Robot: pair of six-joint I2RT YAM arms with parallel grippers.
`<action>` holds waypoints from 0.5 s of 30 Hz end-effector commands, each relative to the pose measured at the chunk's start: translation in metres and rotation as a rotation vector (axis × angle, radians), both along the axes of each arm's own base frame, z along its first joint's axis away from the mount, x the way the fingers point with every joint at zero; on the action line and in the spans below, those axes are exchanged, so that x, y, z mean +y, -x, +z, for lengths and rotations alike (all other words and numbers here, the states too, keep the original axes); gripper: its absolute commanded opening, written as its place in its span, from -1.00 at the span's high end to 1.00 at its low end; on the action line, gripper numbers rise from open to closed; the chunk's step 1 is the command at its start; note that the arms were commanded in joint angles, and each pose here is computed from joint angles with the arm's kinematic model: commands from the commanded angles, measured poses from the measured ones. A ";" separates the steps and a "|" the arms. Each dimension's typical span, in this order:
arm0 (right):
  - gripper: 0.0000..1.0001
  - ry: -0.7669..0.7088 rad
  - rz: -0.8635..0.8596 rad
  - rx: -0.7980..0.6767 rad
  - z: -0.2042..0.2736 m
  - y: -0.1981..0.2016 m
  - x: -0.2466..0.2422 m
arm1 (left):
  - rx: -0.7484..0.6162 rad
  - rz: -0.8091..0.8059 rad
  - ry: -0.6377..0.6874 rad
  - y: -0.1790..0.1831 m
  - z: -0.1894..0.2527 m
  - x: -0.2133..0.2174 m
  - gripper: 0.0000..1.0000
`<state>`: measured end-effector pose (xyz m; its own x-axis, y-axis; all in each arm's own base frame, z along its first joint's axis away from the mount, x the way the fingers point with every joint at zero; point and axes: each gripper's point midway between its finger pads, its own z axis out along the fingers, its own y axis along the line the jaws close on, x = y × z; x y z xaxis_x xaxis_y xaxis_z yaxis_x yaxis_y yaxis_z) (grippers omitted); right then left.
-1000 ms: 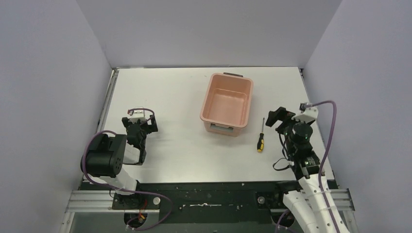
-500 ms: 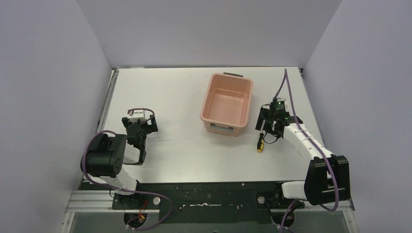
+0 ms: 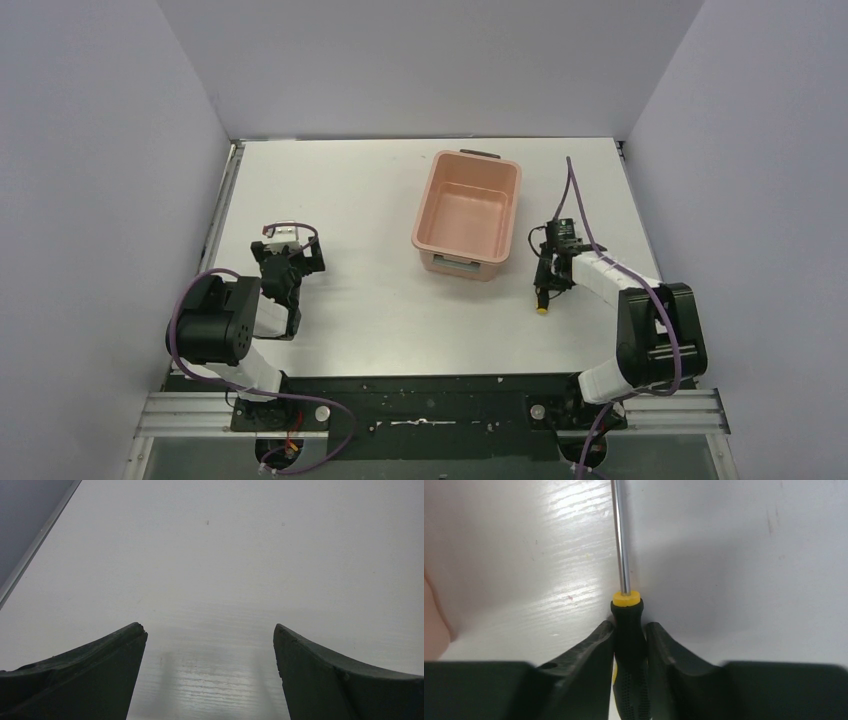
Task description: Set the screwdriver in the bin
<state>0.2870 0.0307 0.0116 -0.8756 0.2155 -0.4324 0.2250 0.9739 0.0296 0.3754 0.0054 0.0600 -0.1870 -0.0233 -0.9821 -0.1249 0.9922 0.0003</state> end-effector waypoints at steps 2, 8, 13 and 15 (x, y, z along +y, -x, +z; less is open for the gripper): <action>1.00 0.012 0.009 -0.005 0.014 -0.016 -0.001 | -0.044 -0.013 -0.002 -0.005 0.013 -0.003 -0.95; 1.00 0.081 0.011 -0.042 0.100 -0.037 -0.011 | -0.044 -0.014 -0.003 -0.005 0.013 -0.003 -0.95; 1.00 0.066 -0.010 -0.168 0.188 -0.059 -0.008 | -0.044 -0.013 -0.003 -0.005 0.013 -0.003 -0.95; 1.00 0.035 -0.010 -0.234 0.217 -0.066 -0.001 | -0.045 -0.014 -0.003 -0.005 0.013 -0.003 -0.95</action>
<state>0.3601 0.0319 0.1656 -0.8033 0.1905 -0.5643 0.2106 0.9771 0.0301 0.3754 0.0054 0.0600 -0.1870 -0.0233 -0.9821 -0.1249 0.9922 0.0003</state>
